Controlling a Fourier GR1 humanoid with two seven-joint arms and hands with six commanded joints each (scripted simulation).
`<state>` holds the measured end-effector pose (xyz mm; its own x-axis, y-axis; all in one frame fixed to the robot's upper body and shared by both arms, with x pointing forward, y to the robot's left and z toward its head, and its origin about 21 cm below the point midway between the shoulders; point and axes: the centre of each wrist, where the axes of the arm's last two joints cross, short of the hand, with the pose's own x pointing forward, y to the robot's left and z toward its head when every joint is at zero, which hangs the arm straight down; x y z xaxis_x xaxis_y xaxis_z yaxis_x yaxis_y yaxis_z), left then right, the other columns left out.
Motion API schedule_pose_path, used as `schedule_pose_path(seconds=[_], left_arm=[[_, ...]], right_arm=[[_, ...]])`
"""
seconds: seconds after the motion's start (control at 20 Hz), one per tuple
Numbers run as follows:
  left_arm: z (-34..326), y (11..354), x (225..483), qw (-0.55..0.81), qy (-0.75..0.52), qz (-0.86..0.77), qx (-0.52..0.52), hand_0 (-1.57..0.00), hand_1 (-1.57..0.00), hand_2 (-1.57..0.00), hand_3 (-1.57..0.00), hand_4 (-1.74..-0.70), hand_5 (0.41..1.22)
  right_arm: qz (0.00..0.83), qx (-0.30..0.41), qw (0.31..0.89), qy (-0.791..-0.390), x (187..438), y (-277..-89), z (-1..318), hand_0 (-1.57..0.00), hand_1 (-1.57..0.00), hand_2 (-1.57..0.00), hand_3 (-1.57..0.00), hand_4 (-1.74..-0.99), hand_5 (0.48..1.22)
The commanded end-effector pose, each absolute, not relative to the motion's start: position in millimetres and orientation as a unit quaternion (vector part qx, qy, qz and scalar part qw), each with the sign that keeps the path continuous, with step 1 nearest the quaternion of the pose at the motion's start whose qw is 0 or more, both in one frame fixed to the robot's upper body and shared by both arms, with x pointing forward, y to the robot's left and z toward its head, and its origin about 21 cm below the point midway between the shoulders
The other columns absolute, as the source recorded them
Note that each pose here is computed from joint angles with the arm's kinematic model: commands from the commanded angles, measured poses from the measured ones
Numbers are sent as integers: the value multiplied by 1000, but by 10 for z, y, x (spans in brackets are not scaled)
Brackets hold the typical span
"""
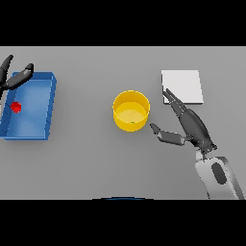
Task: Pick up the red beaker and tilt it to pour out 1 green nut into yellow bowl. Pick up the yellow bowl and place it on the metallic measuring scale.
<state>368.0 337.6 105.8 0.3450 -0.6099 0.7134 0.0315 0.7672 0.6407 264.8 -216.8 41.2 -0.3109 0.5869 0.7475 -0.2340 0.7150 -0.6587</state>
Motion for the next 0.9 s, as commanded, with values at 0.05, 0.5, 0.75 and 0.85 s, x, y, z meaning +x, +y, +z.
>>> schedule_pose_path(seconds=[0.05,0.5,0.75,0.85], left_arm=[[1036,3311,3671,778,-530,-205,267,-10,-9,-8,-9,-802,678],[979,3358,3641,780,-526,-208,268,0,0,0,0,-805,691],[1006,3415,3628,783,-526,-206,259,1,1,1,1,-808,696],[1036,3413,3632,784,-525,-205,260,1,1,1,1,-809,693]], right_arm=[[429,-148,542,-707,2760,-2131,486,1,1,1,1,-1132,631],[666,-162,383,-619,3167,-1767,638,1,1,1,1,-1161,643],[725,-145,346,-578,3382,-1623,614,1,1,1,1,-1157,644],[747,-132,333,-560,3406,-1522,612,1,1,1,1,-1157,652]])
